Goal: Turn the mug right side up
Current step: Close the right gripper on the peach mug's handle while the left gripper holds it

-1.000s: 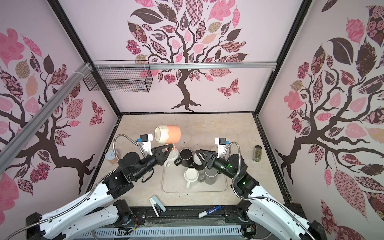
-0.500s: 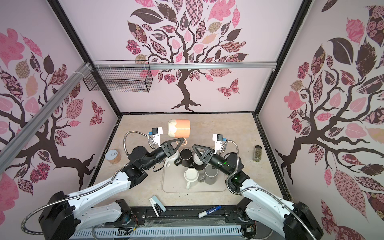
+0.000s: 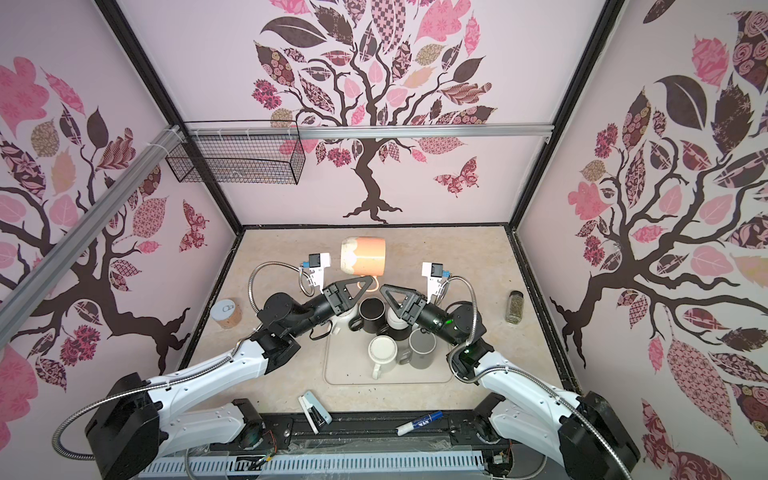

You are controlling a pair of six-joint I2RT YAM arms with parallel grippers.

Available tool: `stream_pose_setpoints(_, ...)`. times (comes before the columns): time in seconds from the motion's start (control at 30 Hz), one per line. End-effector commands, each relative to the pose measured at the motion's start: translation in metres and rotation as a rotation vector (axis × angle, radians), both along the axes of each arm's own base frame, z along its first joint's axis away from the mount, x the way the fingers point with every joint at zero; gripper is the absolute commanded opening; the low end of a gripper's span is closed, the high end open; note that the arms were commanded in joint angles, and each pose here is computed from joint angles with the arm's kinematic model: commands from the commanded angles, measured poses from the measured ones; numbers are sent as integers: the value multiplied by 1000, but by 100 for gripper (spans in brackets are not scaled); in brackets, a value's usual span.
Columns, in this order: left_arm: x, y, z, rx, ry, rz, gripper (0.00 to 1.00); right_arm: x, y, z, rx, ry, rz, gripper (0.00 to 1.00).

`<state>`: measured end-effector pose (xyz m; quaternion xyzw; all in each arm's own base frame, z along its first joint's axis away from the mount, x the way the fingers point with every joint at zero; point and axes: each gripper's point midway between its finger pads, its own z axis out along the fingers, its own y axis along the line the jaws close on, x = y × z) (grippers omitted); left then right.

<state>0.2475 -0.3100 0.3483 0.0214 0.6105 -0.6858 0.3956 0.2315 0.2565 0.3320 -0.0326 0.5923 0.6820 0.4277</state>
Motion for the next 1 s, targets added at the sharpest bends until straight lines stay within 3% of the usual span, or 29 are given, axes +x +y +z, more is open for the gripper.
stream_pose_setpoints(0.0,-14,9,57,-139,-161,-22,0,-5,1,35,57,-80,25,39)
stream_pose_setpoints(0.43,-10,3,53,-180,-145,-50,0,5,11,33,50,-55,46,35)
stream_pose_setpoints(0.53,-10,2,52,-193,-141,-58,0,8,12,33,48,-52,37,27)
stream_pose_setpoints(0.63,-9,1,48,-191,-132,-60,0,10,13,34,51,-51,34,3)
stream_pose_setpoints(0.67,-8,1,46,-189,-128,-56,0,11,13,33,52,-47,33,0)
stream_pose_setpoints(0.83,-2,5,40,-165,-108,-34,0,12,13,33,48,-50,28,0)
stream_pose_setpoints(0.97,2,14,39,-148,-102,2,25,12,12,32,35,-56,16,0)
